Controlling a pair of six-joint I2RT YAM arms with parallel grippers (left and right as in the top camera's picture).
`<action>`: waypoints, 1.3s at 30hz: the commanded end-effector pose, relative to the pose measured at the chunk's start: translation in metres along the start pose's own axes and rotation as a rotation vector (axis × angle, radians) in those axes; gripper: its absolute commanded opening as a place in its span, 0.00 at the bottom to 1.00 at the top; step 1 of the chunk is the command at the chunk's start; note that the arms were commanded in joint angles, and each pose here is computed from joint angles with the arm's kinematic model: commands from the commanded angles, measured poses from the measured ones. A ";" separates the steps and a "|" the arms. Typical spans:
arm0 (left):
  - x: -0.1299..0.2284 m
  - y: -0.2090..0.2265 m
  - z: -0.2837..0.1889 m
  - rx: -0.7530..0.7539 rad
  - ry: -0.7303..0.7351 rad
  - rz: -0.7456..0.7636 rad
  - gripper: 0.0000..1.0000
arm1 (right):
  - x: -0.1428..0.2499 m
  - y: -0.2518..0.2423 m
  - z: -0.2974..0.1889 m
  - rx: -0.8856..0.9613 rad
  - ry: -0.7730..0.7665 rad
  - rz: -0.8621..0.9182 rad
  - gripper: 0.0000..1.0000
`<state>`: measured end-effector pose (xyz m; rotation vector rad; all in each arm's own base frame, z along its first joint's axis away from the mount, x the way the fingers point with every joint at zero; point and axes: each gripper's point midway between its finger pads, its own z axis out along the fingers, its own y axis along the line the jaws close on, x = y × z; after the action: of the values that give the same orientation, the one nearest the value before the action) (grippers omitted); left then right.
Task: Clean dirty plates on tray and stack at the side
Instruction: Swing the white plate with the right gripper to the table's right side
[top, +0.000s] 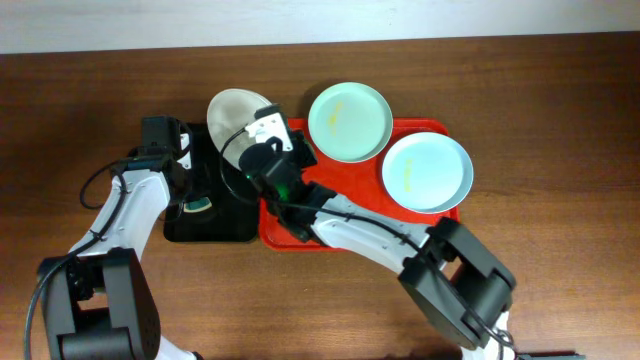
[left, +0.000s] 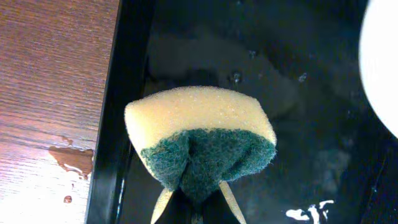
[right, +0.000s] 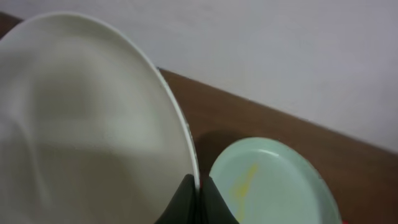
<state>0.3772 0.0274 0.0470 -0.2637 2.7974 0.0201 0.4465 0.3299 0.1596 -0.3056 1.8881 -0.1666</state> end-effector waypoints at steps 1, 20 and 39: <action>0.003 -0.002 0.000 0.011 0.004 0.017 0.00 | -0.039 -0.015 -0.014 -0.139 -0.001 0.248 0.04; 0.003 -0.002 0.000 0.012 0.004 0.017 0.00 | 0.050 -0.221 -0.008 -0.228 0.536 0.612 0.04; 0.003 -0.006 0.000 0.033 0.006 0.018 0.00 | 0.201 -0.505 -0.086 0.415 0.678 1.061 0.04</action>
<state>0.3775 0.0242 0.0470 -0.2594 2.7980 -0.0056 0.3836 -0.1898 0.1349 1.0961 2.3788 0.1734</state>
